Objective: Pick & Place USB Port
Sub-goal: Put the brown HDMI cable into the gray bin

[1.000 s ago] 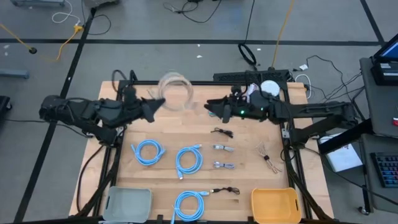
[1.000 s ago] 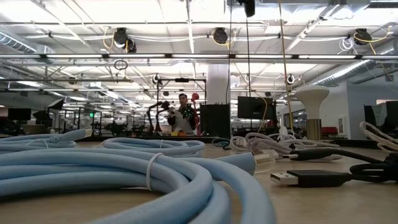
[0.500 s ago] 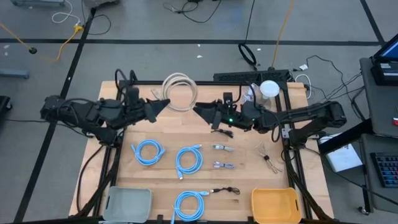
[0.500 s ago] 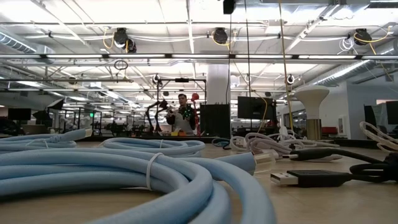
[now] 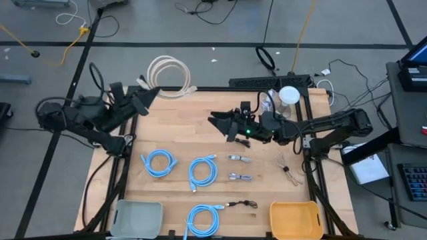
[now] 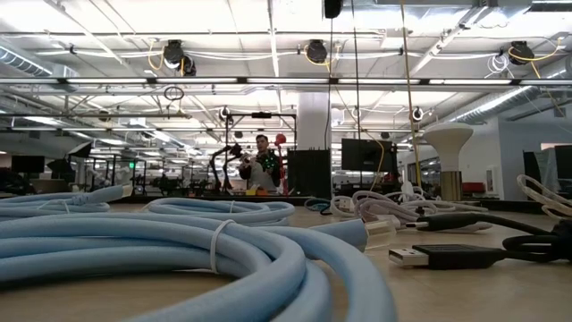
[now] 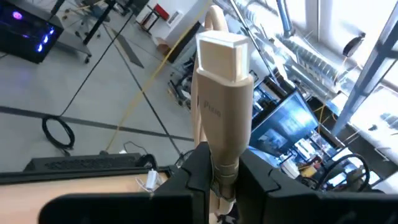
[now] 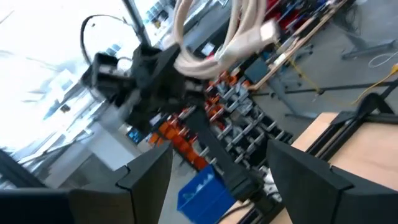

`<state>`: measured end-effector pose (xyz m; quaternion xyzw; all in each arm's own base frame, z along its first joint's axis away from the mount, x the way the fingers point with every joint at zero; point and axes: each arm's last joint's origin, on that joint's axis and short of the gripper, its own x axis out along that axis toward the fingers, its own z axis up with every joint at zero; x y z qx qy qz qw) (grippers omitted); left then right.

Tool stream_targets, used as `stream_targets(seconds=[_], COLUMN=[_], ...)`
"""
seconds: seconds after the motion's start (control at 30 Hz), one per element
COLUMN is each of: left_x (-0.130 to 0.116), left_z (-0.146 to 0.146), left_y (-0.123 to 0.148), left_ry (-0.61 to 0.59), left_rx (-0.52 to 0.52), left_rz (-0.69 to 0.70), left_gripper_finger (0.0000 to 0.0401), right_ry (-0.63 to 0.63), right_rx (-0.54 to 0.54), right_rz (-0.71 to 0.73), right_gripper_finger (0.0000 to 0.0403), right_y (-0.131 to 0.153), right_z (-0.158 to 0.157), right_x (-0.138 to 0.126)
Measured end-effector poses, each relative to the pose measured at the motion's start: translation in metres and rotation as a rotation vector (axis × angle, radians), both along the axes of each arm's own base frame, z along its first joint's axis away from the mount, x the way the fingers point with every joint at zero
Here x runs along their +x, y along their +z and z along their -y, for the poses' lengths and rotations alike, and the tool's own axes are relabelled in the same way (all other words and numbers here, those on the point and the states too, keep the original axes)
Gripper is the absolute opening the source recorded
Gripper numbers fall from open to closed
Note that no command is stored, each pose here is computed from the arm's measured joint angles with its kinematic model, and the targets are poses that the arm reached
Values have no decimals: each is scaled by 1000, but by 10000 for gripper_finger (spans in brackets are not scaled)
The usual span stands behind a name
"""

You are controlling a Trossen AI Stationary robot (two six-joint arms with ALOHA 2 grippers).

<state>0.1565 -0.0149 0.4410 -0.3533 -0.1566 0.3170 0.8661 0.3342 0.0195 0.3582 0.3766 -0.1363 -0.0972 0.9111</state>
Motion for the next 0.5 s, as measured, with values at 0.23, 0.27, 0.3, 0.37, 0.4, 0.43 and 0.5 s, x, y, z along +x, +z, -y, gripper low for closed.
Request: stream_targets(seconds=[0.23, 0.27, 0.3, 0.37, 0.4, 0.43, 0.5], left_x=[28, 34, 40, 51, 56, 60, 65], left_z=[3, 3, 4, 5, 6, 7, 8], left_y=[7, 8, 8, 2, -2, -5, -8], left_ry=[-81, -118, -154, -192, -200, -211, -233], left_rx=[52, 61, 60, 31, 20, 9, -16], left_rz=[96, 120, 133, 130, 117, 109, 113], left_gripper_finger=[41, 41, 41, 41, 41, 41, 41], right_ry=[-30, -31, -32, -38, -42, -46, -49], right_rx=[-13, -15, -16, -18, -22, -28, -31], right_rz=[45, 53, 59, 66, 71, 81, 107], right_gripper_finger=[256, 256, 256, 256, 256, 256, 256], right_y=[5, 6, 6, 7, 8, 9, 11], right_z=[1, 1, 1, 2, 3, 4, 4], right_x=[-1, -1, -2, -2, -2, -2, -3])
